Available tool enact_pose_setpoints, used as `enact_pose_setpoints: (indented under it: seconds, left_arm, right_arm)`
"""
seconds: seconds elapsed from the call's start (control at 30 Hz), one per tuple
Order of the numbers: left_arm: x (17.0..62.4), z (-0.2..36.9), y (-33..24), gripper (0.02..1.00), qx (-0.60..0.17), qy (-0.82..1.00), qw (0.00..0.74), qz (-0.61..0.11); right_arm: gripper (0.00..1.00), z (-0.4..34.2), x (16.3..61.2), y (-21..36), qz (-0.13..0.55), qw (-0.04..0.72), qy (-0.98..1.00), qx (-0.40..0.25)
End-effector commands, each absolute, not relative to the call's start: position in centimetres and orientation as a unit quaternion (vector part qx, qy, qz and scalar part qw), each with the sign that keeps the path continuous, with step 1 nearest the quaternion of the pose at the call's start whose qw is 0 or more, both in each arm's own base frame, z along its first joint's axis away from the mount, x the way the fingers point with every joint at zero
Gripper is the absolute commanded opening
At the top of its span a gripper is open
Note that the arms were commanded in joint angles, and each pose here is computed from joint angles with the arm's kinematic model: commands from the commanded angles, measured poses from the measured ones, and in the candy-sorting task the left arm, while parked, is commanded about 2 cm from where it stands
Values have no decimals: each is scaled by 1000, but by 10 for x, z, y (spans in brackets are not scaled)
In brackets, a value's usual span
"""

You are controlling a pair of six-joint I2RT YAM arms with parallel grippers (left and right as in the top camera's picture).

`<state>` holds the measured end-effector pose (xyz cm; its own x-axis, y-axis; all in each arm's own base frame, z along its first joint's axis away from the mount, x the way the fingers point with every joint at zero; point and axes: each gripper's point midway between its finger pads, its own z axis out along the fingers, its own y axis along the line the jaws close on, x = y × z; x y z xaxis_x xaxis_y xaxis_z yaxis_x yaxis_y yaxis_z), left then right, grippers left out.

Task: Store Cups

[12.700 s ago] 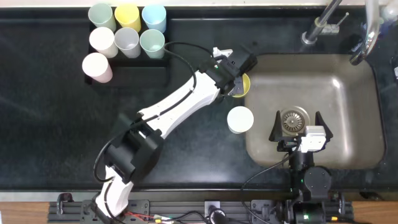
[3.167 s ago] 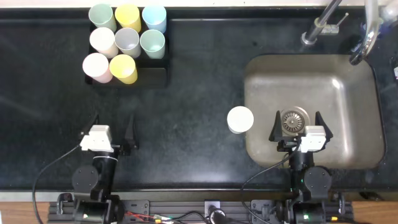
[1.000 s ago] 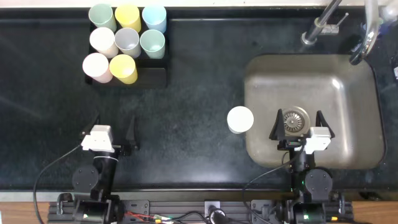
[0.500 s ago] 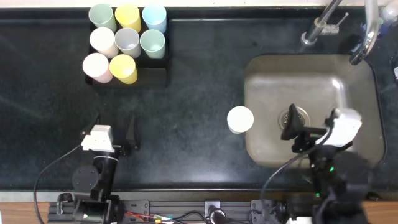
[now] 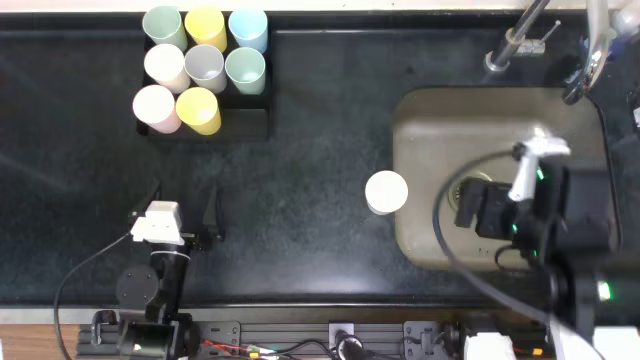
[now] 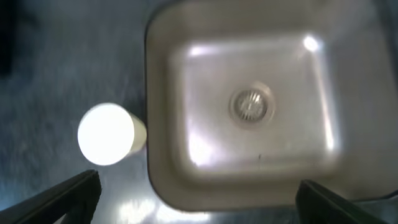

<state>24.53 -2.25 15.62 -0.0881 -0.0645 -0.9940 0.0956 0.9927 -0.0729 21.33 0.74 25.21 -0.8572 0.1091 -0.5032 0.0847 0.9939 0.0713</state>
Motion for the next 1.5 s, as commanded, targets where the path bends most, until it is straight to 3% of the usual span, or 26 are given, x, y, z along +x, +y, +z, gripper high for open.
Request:
enact_pose_setpoints:
  seconds: [0.03,0.37,0.63,1.1,1.5]
  left_arm:
    - [244,157,-27,998,25,732,678,-62]
    - [244,157,-27,996,25,732,678,-62]
    - [244,157,-27,996,25,732,678,-62]
    - [244,157,-27,998,25,732,678,-62]
    - [244,157,-27,998,25,732,678,-62]
  right_arm:
    - [998,237,226,31,77,207,975,6]
    - [996,178,249,44,104,69,992,-11]
    - [1000,155,260,56,104,37,992,-59]
    - [998,127,286,63,79,33,992,-94]
    - [963,100,284,81,67,-13,990,-127]
